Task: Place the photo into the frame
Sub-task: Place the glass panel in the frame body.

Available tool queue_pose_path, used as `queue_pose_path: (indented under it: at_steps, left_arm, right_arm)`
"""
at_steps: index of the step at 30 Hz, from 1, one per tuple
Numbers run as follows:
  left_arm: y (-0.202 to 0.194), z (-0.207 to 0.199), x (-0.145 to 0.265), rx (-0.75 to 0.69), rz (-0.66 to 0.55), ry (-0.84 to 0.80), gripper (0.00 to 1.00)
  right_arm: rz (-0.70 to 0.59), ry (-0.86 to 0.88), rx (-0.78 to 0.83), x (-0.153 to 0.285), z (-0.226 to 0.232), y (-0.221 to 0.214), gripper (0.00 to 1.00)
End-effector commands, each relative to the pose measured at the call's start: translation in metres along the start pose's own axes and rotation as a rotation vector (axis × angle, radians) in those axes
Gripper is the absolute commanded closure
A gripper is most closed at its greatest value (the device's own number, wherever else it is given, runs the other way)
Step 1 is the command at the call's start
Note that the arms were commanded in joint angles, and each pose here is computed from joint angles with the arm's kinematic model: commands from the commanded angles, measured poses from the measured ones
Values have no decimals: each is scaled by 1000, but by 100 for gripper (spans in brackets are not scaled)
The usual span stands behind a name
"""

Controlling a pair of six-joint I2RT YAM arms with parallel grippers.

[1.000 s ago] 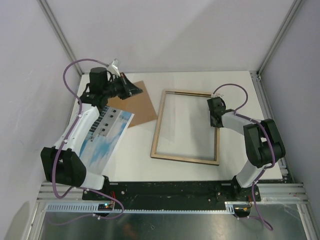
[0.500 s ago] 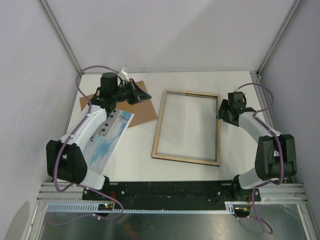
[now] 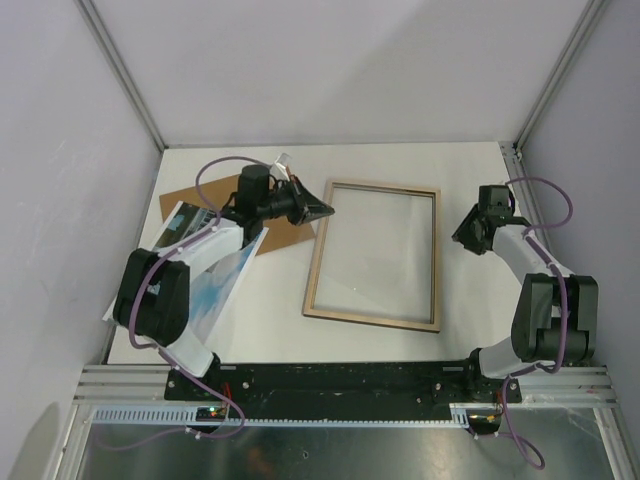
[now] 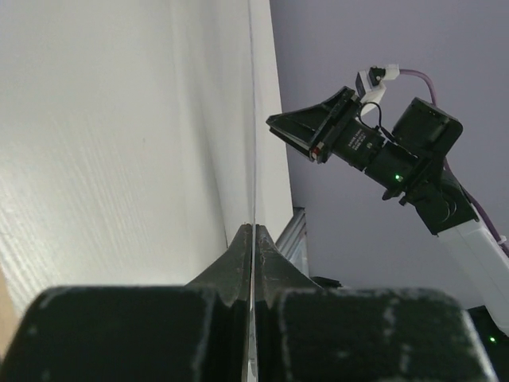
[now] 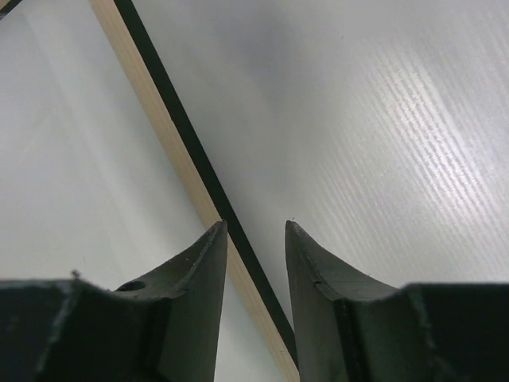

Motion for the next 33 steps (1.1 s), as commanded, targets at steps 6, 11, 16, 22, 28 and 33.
queue_pose_path:
  at_steps: [6,11,16,22,28,33]
  left_arm:
    - [-10,-24,-23,-7,-25,-125,100]
    - [-16,-18,-24,0,-57,-141,100]
    - [-21,-10,-25,11,-91,-146,100]
    - [-23,-12,-26,14,-137,-194,100]
    - [-26,-12,-30,10,-147,-217,100]
    - [-28,-15,-34,12,-143,-235,100]
  right_arm:
    - [35,39,-48,-13,-4,-20,66]
    - [63,64,-52,-19,-5,-31,70]
    - [94,69,-49,-28,-7,-38,76]
    - [105,64,-45,-33,-10,-44,76]
    - [118,59,-46,-39,-14,-50,78]
    - [120,60,-44,-40,-14,-51,79]
Point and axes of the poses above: each gripper's point midway between its finger pads, its own x axis back along the fingers, its own z axis along the line the jaws close on, y = z × x, the point moved 2 cm from there along x, back along the fingers, and after that the axes turned 5 degrees about -x, right-handed, at the moved point
